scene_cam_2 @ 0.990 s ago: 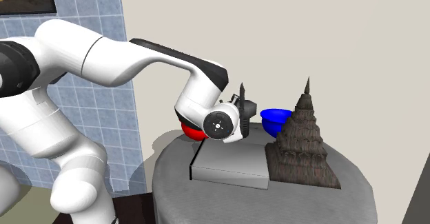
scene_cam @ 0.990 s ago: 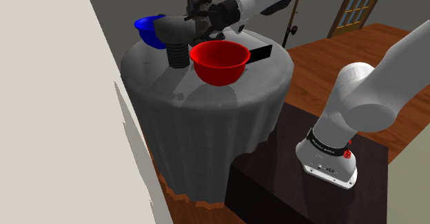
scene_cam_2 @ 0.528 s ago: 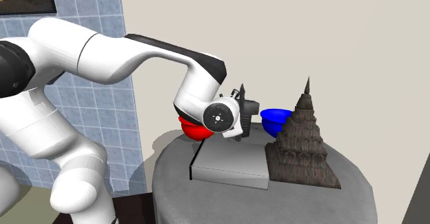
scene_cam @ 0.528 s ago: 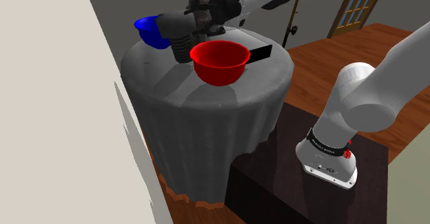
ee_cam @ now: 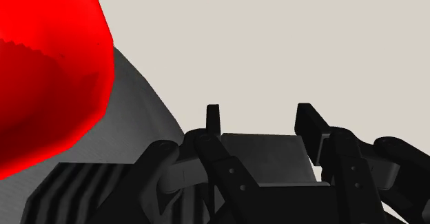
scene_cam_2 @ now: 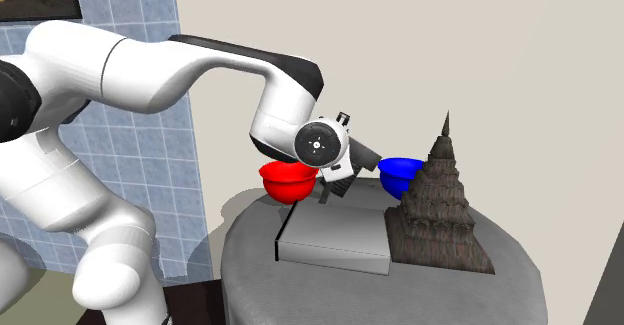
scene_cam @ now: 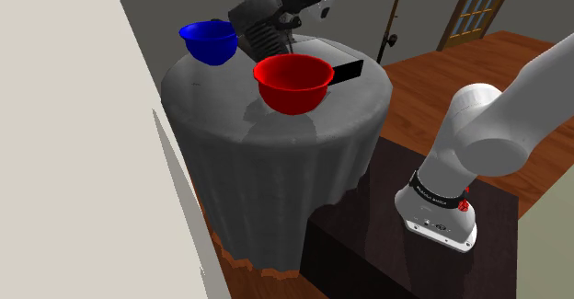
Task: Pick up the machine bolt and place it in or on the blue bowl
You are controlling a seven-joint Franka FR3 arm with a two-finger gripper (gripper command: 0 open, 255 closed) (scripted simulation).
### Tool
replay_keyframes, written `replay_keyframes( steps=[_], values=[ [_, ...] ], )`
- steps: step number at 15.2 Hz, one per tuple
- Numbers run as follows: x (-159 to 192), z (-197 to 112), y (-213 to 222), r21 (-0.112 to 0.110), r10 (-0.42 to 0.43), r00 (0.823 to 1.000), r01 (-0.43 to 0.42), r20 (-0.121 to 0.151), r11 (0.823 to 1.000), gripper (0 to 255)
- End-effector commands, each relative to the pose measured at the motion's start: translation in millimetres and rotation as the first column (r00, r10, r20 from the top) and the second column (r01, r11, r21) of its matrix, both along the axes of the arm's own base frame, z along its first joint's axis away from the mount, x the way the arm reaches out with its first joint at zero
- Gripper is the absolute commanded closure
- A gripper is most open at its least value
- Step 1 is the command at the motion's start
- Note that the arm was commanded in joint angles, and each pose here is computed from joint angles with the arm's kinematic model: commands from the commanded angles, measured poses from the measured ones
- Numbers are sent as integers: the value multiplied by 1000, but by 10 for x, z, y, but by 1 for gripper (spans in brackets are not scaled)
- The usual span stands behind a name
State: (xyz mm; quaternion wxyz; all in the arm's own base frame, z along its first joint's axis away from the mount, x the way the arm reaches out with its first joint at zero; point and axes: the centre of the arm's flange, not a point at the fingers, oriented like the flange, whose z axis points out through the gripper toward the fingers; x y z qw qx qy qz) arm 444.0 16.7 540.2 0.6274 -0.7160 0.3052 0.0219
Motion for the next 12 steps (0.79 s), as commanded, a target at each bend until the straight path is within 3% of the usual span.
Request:
replay_keyframes(
  steps=[1, 12],
  values=[
    [-4, 107, 10, 1, 0, 1000, 0, 1, 1000, 255],
    [-4, 688, 10, 1, 0, 1000, 0, 1, 1000, 255]
  ],
)
